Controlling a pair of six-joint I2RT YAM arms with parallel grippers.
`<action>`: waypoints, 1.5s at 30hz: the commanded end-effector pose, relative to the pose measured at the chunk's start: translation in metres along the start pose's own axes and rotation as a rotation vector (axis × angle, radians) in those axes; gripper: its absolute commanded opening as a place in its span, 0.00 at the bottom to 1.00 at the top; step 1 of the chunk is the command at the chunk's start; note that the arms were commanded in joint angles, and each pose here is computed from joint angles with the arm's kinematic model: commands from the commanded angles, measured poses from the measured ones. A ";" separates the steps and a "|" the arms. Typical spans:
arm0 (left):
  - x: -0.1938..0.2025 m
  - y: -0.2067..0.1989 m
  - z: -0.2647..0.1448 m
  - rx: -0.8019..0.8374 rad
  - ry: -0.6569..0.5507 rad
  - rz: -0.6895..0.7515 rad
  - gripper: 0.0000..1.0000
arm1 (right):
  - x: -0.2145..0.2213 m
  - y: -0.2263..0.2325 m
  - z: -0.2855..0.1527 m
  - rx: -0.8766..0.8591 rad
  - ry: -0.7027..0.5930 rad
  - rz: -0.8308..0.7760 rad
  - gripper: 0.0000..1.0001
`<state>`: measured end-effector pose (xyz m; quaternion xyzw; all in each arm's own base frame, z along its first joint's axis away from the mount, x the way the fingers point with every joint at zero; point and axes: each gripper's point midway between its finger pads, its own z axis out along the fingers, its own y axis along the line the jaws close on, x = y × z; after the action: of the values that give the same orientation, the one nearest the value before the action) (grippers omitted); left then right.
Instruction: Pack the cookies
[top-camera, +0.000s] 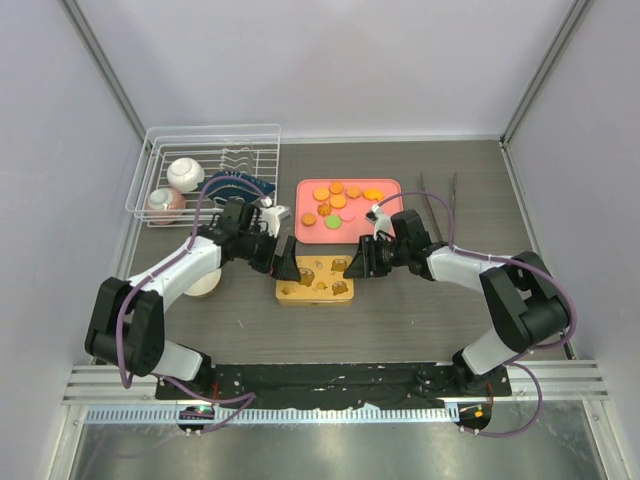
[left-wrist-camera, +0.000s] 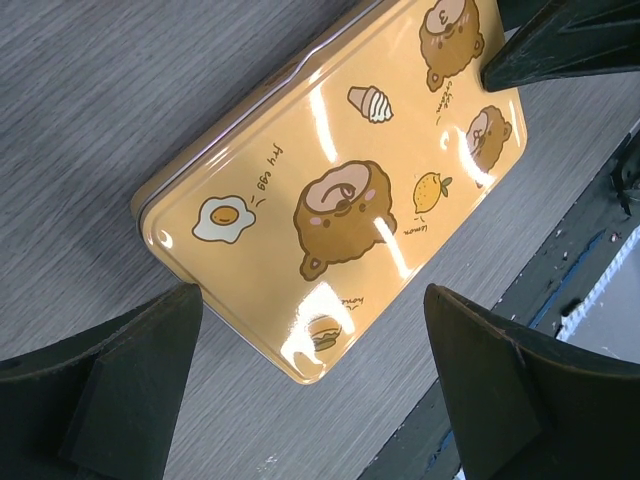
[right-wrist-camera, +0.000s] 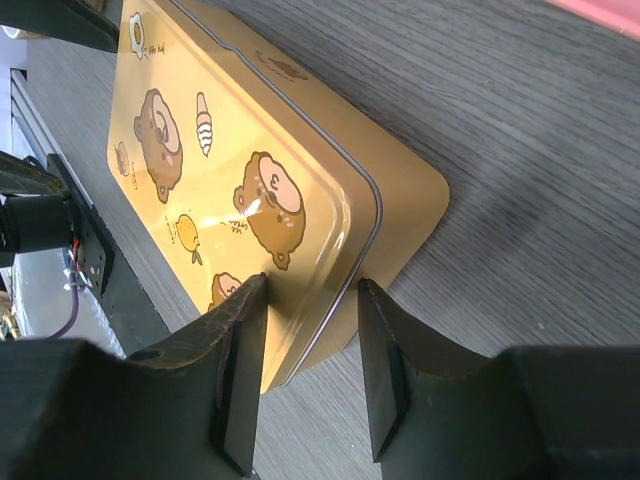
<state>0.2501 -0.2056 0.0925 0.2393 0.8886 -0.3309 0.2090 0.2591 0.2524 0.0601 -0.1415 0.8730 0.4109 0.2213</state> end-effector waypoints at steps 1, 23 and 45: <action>-0.026 -0.013 0.000 0.045 -0.058 0.046 0.97 | -0.011 -0.001 0.008 0.002 -0.029 -0.032 0.41; -0.014 0.010 0.017 -0.022 -0.014 0.027 0.96 | -0.004 -0.027 0.022 0.080 0.008 0.006 0.31; -0.025 0.002 -0.004 -0.055 -0.079 0.097 0.97 | -0.023 0.000 -0.018 0.091 -0.093 -0.127 0.60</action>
<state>0.2685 -0.2044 0.0859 0.2420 0.8936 -0.2978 0.2327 0.2702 0.2415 0.0621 -0.1500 0.8823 0.3667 0.2541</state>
